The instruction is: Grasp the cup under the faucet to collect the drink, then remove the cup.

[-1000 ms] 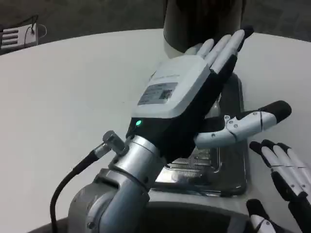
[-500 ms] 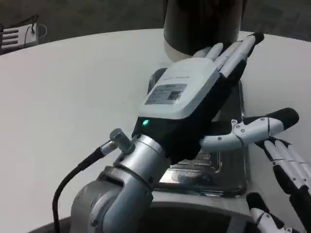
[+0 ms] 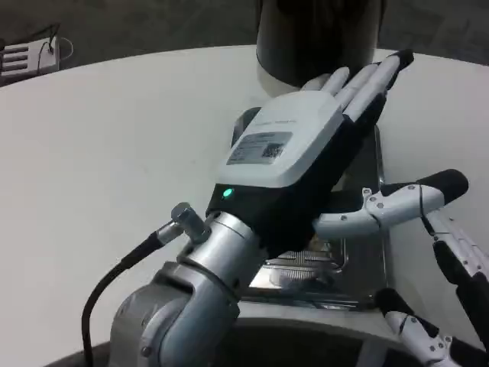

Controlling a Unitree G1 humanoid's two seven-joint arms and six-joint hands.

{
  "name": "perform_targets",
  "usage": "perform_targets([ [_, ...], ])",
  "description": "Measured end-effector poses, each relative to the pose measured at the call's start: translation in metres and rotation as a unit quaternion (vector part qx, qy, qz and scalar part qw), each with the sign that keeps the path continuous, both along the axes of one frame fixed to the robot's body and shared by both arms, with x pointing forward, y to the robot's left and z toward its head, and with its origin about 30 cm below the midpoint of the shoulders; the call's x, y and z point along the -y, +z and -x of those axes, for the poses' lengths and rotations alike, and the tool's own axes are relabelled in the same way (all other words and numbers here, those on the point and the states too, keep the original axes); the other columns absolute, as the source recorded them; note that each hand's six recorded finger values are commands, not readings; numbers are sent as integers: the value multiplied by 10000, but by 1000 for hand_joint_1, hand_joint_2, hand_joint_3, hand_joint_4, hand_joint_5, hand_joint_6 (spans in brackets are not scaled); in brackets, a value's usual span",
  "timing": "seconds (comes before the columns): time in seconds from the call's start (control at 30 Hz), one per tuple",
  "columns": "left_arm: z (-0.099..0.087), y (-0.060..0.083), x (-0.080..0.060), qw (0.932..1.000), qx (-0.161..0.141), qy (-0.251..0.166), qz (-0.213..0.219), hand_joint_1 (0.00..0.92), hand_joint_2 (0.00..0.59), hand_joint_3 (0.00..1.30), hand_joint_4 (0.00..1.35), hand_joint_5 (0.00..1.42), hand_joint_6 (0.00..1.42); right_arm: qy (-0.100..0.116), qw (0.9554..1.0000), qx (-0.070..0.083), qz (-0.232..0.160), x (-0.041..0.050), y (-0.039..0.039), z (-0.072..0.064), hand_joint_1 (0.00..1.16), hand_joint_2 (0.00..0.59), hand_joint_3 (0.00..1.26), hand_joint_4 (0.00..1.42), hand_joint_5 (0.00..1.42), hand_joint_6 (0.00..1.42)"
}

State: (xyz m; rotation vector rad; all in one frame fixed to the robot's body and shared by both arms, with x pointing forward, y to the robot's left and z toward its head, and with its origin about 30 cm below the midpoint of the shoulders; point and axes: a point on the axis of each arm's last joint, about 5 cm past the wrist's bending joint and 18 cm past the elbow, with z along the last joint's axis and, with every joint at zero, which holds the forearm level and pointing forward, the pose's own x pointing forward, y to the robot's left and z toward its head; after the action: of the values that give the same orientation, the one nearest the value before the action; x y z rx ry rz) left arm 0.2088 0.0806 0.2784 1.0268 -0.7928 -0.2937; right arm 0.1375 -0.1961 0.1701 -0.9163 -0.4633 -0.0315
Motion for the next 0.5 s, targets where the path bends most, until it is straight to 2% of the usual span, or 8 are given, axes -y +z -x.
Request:
perform_targets([
  [0.43,11,-9,-14,10000,24,31,57,0,145,17,0,59,8,194,9988,77,-453,-68,28,-242,579,265,0,42,73,182],
  [0.5,14,-13,-17,10000,23,35,65,0,145,17,0,58,8,205,9985,37,-515,-77,20,-268,597,254,0,42,73,182],
])
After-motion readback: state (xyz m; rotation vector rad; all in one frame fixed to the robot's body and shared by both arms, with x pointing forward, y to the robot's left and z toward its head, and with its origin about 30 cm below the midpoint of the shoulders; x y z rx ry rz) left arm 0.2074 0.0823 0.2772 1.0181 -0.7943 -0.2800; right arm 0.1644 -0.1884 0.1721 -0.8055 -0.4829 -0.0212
